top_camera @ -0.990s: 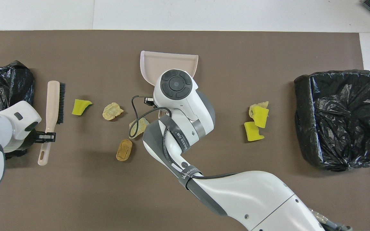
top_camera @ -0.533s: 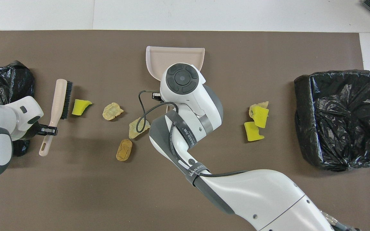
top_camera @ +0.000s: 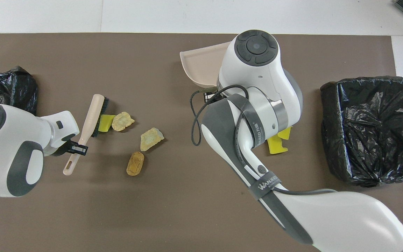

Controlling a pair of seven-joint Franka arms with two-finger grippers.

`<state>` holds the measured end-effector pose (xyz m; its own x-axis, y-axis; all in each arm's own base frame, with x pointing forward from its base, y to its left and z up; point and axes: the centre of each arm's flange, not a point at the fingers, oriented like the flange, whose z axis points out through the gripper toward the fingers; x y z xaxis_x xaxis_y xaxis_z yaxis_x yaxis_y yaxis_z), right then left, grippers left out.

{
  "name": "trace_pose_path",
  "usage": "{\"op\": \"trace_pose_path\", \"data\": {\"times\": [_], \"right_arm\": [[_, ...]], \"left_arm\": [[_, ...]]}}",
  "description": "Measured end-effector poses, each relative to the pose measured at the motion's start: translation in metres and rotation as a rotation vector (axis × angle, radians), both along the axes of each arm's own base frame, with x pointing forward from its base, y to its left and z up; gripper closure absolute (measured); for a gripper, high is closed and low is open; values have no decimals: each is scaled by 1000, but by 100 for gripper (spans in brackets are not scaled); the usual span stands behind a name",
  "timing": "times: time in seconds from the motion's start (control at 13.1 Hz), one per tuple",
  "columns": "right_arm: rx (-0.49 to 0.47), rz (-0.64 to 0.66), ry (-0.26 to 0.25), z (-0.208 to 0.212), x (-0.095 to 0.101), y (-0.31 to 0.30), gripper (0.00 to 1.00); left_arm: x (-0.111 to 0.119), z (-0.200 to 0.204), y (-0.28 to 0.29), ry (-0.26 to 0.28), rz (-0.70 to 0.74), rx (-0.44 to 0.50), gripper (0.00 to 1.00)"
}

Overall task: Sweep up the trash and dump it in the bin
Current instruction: 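Lower the dustpan beside the scraps while the left gripper positions the brush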

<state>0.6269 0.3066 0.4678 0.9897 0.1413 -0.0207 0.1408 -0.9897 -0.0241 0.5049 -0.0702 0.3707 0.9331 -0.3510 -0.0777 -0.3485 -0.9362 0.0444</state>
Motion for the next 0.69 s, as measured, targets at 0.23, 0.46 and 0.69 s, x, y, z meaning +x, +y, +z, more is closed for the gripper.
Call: {"op": "trace_pose_path", "data": {"times": [0.23,0.46,0.69], "right_arm": [[-30,163,72,29,-50,-17,68],[-47,386,163,6,-97,-29,68],[-20,670,162,-20,-134,-26,68]], "left_arm": [[-26,-4,-50,28,5,10,73],[-32,6,-69,15,55,15,73],[-23,40,-62,13,180,19,73]]}}
